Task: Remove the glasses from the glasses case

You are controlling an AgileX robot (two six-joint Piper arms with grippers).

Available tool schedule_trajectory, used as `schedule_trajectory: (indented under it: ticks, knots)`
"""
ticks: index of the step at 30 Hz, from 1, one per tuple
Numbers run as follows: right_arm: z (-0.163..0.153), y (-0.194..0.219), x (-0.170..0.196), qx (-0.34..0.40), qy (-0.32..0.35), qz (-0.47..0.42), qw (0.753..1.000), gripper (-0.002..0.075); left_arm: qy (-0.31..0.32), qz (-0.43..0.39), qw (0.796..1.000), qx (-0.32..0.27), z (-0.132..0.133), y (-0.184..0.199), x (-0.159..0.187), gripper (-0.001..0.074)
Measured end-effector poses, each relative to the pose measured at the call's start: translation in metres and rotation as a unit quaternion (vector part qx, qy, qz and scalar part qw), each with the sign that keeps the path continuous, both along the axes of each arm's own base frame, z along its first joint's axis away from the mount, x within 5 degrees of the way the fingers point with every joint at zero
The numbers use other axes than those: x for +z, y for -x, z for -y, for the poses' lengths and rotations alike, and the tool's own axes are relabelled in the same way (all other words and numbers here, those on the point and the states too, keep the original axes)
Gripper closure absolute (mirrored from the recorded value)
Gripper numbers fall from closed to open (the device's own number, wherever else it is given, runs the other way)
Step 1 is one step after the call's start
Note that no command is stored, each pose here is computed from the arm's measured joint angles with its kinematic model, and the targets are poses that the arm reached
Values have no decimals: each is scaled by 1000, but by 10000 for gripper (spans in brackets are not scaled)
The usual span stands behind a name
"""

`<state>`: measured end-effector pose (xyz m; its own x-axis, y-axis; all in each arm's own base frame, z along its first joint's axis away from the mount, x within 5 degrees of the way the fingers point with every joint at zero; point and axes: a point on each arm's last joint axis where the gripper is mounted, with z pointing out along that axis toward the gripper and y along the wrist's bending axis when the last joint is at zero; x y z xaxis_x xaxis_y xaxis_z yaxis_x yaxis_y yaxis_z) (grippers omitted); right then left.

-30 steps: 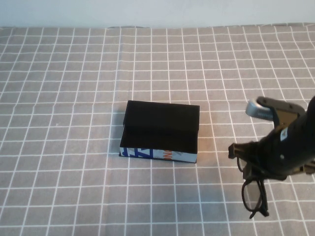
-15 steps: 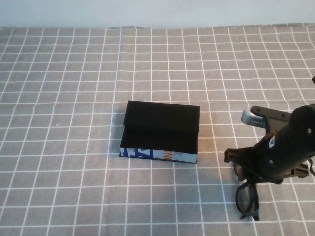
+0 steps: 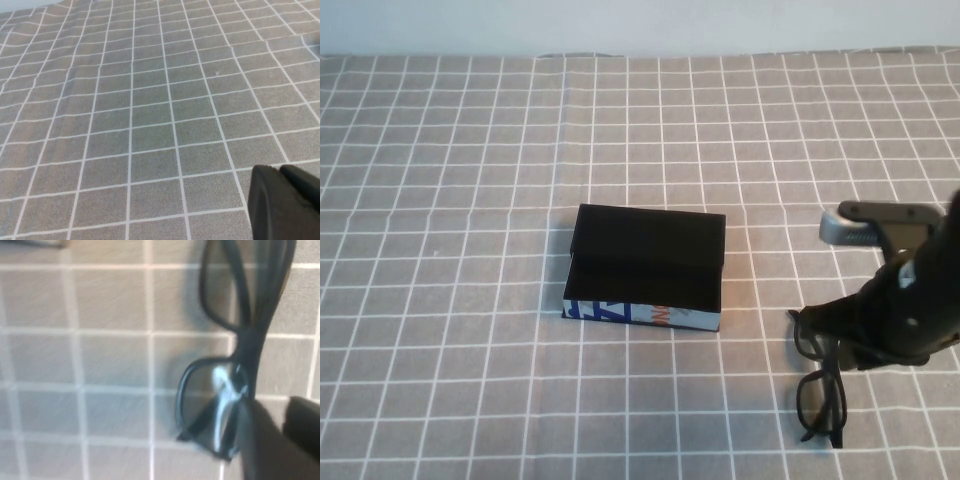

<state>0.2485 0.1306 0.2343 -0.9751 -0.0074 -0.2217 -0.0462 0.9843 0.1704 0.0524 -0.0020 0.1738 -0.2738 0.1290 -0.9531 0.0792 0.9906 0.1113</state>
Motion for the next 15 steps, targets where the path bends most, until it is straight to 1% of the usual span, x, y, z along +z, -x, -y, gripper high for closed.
schedule_trajectory:
  ticks: [1, 4, 6, 10, 12, 15]
  knots:
    - [0, 7, 9, 9, -5, 12, 1000, 670, 0, 0, 1000, 0, 0, 0, 0, 739]
    - [1, 32, 32, 33, -25, 49, 998, 720, 0, 0, 1000, 0, 0, 0, 0, 739]
    - [4, 53, 46, 48, -40, 76, 995, 733, 0, 0, 1000, 0, 0, 0, 0, 739]
    - [20, 86, 65, 63, -55, 102, 991, 740, 0, 0, 1000, 0, 0, 0, 0, 739]
    - [28, 95, 74, 76, -53, 130, 987, 741, 0, 0, 1000, 0, 0, 0, 0, 739]
    - [39, 106, 76, 93, -39, 166, 981, 741, 0, 0, 1000, 0, 0, 0, 0, 739]
